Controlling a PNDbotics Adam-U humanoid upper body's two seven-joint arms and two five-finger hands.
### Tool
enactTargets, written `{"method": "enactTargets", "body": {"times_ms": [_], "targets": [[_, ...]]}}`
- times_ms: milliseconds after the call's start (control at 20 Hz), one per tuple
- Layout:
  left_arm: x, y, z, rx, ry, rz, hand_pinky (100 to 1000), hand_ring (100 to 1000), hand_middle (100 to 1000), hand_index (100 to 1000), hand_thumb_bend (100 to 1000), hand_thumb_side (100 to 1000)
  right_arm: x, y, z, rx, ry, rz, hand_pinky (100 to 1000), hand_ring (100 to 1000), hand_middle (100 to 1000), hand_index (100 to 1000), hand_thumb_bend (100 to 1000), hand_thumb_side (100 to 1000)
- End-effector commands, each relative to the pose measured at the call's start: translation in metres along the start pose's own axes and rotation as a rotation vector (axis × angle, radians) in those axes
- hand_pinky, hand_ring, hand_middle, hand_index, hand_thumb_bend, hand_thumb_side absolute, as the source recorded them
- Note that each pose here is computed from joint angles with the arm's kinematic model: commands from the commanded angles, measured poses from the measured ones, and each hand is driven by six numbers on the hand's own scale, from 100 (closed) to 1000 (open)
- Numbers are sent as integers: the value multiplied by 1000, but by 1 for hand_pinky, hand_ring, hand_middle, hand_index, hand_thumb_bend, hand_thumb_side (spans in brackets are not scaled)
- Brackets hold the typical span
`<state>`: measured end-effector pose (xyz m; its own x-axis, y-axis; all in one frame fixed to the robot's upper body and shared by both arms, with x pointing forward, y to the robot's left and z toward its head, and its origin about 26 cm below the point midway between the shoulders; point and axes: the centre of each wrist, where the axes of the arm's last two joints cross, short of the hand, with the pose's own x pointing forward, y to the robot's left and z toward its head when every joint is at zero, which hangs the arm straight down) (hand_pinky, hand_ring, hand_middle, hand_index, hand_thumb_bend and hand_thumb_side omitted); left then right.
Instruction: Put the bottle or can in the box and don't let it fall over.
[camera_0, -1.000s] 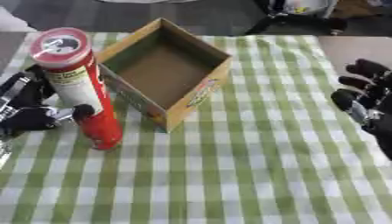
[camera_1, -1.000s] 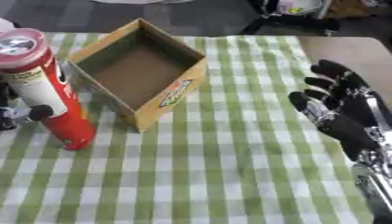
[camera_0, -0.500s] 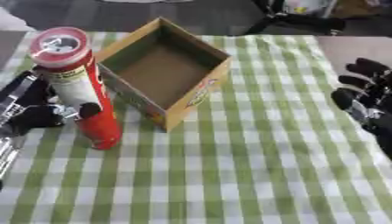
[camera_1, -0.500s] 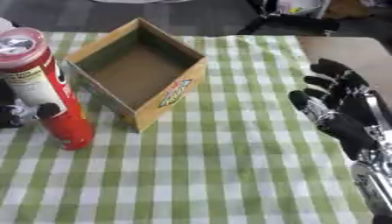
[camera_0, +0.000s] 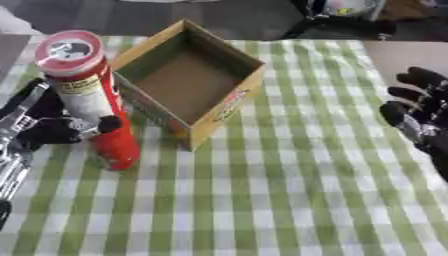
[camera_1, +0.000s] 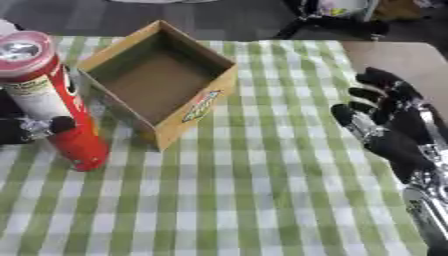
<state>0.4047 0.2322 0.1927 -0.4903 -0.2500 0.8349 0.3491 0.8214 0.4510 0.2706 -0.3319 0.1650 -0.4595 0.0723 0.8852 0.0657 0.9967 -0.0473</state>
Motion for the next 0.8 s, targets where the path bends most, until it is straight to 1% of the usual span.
{"method": "enactTargets", "body": {"times_ms": [50, 600, 700, 800], "targets": [[8, 4, -5, 13, -24, -15, 783, 957, 818, 848, 831, 251, 8, 0, -3, 14, -23, 12, 791, 807, 800, 831, 598, 173], [8, -1, -13, 49, -32, 10, 728, 909, 788, 827, 824, 222, 8, 1, -3, 16, -20, 10, 791, 807, 800, 831, 598, 172], [8, -2, -14, 46, -36, 16, 710, 893, 773, 818, 820, 213, 8, 1, -3, 16, -20, 10, 791, 807, 800, 831, 598, 172], [8, -3, -15, 45, -38, 21, 677, 863, 738, 793, 813, 192, 8, 1, -3, 15, -20, 11, 791, 807, 800, 831, 598, 172]]}}
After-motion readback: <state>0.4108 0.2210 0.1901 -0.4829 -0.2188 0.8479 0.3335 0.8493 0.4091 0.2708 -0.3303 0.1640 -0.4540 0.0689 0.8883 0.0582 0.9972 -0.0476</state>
